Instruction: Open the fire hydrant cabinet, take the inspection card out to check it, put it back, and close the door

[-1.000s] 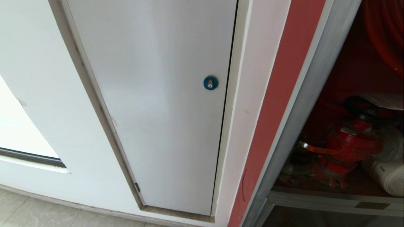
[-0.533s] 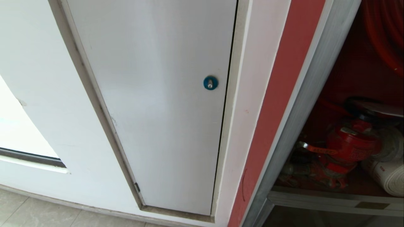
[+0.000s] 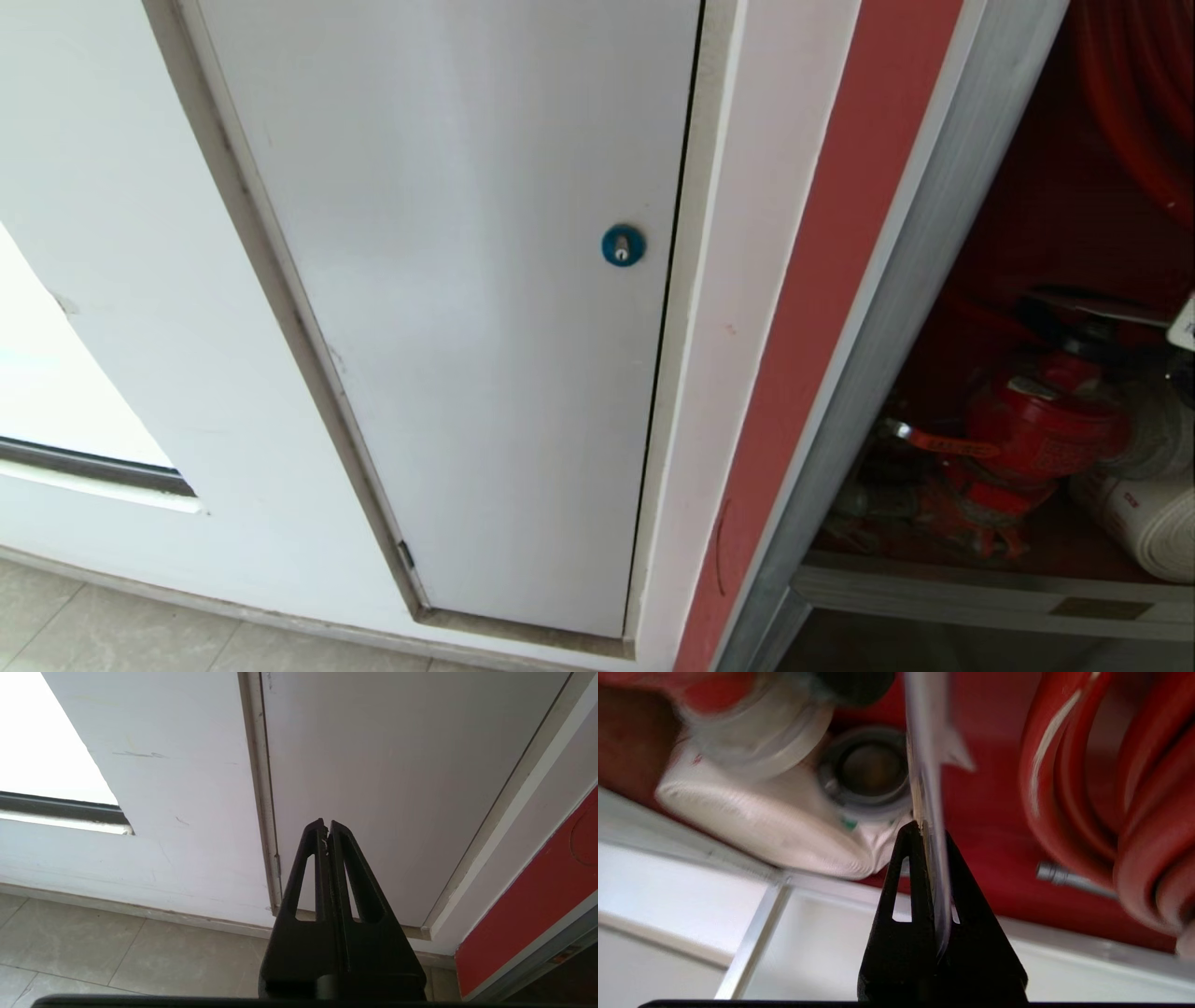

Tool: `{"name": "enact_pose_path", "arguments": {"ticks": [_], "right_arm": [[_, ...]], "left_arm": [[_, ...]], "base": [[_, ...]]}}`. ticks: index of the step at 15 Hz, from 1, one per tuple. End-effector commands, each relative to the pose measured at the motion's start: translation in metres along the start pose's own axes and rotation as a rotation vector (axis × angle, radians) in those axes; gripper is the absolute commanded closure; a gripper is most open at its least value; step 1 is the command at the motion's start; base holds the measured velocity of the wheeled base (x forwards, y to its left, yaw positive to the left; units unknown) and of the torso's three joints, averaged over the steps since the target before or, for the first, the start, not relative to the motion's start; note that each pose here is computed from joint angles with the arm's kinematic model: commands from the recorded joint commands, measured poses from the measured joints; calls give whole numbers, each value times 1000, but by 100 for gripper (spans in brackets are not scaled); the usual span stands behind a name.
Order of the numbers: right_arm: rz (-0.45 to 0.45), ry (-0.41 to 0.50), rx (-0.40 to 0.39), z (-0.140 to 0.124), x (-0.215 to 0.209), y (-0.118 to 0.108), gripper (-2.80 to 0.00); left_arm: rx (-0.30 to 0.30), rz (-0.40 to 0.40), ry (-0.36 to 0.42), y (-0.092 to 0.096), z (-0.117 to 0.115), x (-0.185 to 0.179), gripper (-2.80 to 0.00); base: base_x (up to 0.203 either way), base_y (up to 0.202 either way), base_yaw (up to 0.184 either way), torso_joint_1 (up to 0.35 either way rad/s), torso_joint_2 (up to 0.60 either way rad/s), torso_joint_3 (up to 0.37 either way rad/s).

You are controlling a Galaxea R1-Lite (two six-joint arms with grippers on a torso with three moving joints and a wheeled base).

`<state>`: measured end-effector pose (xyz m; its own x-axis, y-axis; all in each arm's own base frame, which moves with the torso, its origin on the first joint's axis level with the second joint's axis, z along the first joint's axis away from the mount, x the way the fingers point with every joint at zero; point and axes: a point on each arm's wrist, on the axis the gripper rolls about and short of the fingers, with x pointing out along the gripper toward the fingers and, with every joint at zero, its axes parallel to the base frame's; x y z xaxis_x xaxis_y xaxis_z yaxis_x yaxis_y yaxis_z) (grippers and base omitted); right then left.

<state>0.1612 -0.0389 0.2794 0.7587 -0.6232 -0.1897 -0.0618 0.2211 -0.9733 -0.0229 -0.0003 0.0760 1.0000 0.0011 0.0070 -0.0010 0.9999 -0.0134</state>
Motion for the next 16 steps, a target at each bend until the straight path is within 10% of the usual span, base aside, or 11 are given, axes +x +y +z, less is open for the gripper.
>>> {"name": "enact_pose_path", "arguments": {"ticks": [1, 16], "right_arm": [[2, 1, -29, 1, 19, 0, 0], [-5, -99, -98, -10, 55, -4, 0]], "left_arm": [[0, 0, 1, 0, 0, 0, 0], [0, 0, 1, 0, 0, 0, 0]], "base": [[0, 0, 0, 0, 0, 0], [0, 0, 0, 0, 0, 0]]}}
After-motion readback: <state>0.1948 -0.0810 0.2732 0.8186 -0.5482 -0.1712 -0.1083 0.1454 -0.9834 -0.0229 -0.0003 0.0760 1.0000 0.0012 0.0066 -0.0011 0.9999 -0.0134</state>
